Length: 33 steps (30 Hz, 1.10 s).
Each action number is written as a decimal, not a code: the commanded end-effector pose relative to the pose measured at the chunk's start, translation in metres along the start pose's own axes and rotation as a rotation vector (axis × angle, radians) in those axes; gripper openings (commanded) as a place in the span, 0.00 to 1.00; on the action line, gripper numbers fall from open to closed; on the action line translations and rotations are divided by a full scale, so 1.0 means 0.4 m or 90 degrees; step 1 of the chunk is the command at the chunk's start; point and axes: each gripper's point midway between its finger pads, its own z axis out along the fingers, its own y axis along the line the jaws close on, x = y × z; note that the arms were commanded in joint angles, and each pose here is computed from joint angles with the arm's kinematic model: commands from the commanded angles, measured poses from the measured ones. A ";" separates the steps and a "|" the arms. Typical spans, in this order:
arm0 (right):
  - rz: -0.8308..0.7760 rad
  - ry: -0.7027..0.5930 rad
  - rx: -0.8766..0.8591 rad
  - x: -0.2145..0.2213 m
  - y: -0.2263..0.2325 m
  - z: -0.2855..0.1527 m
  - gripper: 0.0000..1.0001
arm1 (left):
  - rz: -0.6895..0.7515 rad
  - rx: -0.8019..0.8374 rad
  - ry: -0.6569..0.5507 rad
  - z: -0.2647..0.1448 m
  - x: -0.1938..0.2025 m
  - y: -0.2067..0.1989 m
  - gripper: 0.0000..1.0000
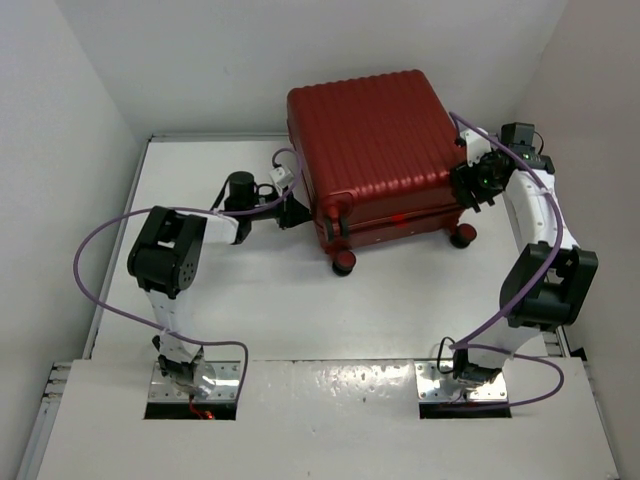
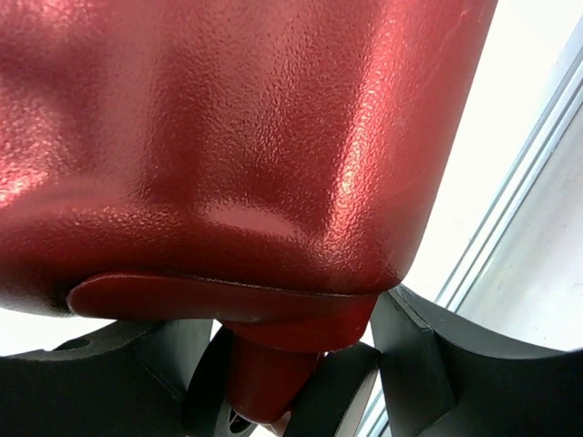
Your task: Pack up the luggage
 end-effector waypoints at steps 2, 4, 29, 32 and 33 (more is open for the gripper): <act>0.019 -0.030 0.106 -0.040 -0.117 -0.026 0.02 | 0.072 0.062 -0.050 0.013 -0.093 -0.056 0.17; 0.024 -0.025 0.106 -0.036 -0.118 -0.021 0.02 | 0.068 0.068 -0.039 0.003 -0.072 -0.070 0.11; 0.063 -0.026 0.095 -0.006 -0.087 -0.065 0.01 | 0.103 0.006 -0.046 -0.039 -0.047 -0.265 0.48; 0.067 -0.031 0.091 -0.008 -0.082 -0.069 0.01 | 0.105 -0.072 -0.038 -0.102 -0.050 -0.222 0.48; 0.067 -0.032 0.093 -0.009 -0.083 -0.072 0.01 | 0.110 -0.092 -0.028 -0.118 -0.044 -0.201 0.48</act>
